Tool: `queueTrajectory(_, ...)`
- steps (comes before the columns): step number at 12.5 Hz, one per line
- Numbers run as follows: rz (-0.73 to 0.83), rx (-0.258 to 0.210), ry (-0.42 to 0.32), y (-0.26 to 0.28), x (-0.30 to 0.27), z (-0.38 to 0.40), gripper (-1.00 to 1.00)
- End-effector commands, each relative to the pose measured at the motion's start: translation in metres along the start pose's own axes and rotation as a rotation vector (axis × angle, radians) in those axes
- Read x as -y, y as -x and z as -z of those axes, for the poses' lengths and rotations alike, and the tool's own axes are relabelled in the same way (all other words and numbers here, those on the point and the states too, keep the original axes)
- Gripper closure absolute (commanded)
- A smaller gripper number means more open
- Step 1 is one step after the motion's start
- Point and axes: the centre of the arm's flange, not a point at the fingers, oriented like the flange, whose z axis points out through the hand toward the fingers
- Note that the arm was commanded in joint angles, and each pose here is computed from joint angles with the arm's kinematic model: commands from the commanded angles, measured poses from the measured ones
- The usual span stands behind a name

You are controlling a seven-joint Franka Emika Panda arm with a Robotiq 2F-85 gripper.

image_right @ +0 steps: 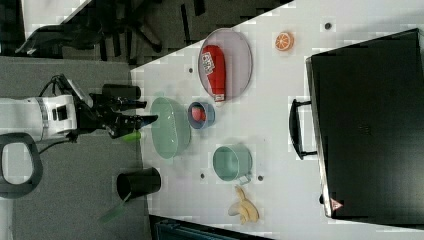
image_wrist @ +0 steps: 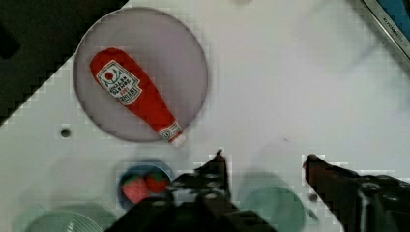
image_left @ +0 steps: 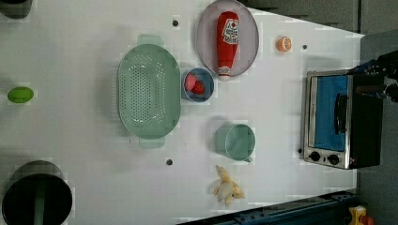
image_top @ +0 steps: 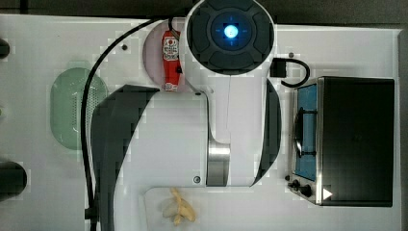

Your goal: Flap open oven.

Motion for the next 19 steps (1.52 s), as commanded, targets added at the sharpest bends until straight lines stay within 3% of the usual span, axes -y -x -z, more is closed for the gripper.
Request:
queueTrajectory(1, -0.170, -0.011, 0.003, 0.060, -0.104, 0.055, -0.59)
queueTrajectory(3, -0.170, -0.011, 0.002, 0.060, -0.104, 0.055, -0.99)
queueTrajectory(6, -0.170, -0.011, 0.003, 0.060, -0.104, 0.055, -1.00)
queueTrajectory(7, -0.170, -0.011, 0.003, 0.060, -0.104, 0.055, -0.90)
queueTrajectory(13, -0.165, 0.004, 0.016, 0.057, -0.109, 0.045, 0.55)
queueTrajectory(15, -0.098, 0.006, 0.010, 0.050, -0.116, 0.042, 0.65)
queueTrajectory(19, 0.264, -0.016, -0.027, 0.018, -0.142, 0.034, 0.65)
